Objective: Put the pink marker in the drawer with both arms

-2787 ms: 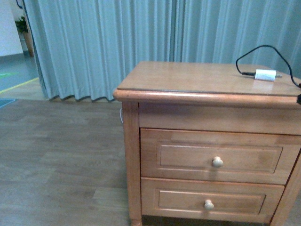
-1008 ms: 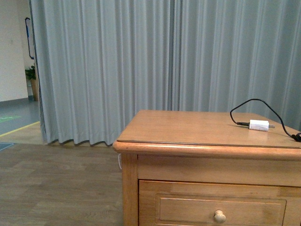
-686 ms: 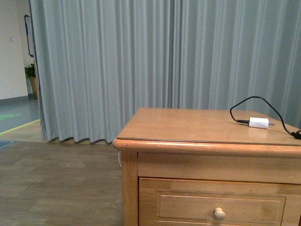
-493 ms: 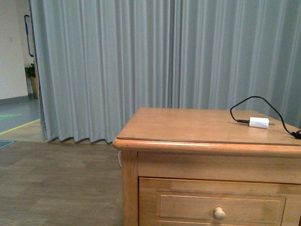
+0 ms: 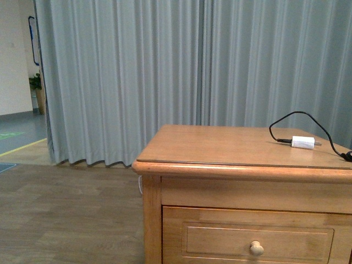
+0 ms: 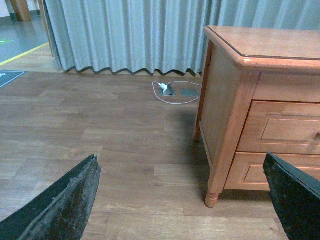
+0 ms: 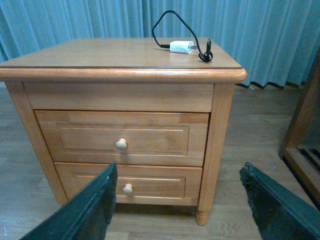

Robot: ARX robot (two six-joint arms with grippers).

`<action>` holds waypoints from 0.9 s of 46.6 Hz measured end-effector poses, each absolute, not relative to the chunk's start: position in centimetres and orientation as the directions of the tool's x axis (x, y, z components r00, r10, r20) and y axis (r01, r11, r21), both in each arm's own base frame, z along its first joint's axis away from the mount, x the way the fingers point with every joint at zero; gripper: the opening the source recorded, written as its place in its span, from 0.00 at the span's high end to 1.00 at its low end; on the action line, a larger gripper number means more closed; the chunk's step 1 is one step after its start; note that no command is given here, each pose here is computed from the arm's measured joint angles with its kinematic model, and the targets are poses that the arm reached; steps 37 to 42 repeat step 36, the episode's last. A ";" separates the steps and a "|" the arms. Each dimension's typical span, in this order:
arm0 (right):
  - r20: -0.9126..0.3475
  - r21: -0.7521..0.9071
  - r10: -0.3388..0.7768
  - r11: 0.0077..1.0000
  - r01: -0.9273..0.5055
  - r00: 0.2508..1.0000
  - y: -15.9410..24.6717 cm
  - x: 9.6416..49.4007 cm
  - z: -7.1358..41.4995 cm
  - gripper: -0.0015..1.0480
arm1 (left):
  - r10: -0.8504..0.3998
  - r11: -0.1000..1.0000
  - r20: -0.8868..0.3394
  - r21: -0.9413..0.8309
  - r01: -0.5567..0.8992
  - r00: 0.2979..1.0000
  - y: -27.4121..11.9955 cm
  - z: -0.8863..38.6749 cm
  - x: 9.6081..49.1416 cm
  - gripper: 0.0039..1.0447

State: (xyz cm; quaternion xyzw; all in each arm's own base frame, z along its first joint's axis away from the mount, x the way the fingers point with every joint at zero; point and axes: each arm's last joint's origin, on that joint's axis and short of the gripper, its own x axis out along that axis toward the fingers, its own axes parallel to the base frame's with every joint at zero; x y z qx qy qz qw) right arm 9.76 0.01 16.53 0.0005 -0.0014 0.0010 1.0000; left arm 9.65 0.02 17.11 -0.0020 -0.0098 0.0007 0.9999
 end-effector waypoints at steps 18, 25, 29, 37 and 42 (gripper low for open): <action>0.003 0.001 0.002 1.000 -0.002 1.000 0.0 9.8 16.5 0.08 | 0.002 1.000 0.020 -0.004 -0.001 1.000 0.0 17.1 9.7 0.06; 0.003 0.001 0.002 1.000 -0.002 1.000 0.0 9.8 16.5 0.08 | 0.002 1.000 0.020 -0.004 -0.001 1.000 0.0 17.1 9.7 0.06; 0.003 0.001 0.002 1.000 -0.002 1.000 0.0 9.8 16.5 0.08 | 0.002 1.000 0.020 -0.004 -0.001 1.000 0.0 17.1 9.7 0.06; 0.003 0.001 0.002 1.000 -0.002 1.000 0.0 9.8 16.5 0.08 | 0.002 1.000 0.020 -0.004 -0.001 1.000 0.0 17.1 9.7 0.06; 0.003 0.001 0.002 1.000 -0.002 1.000 0.0 9.8 16.5 0.08 | 0.002 1.000 0.020 -0.004 -0.001 1.000 0.0 17.1 9.7 0.06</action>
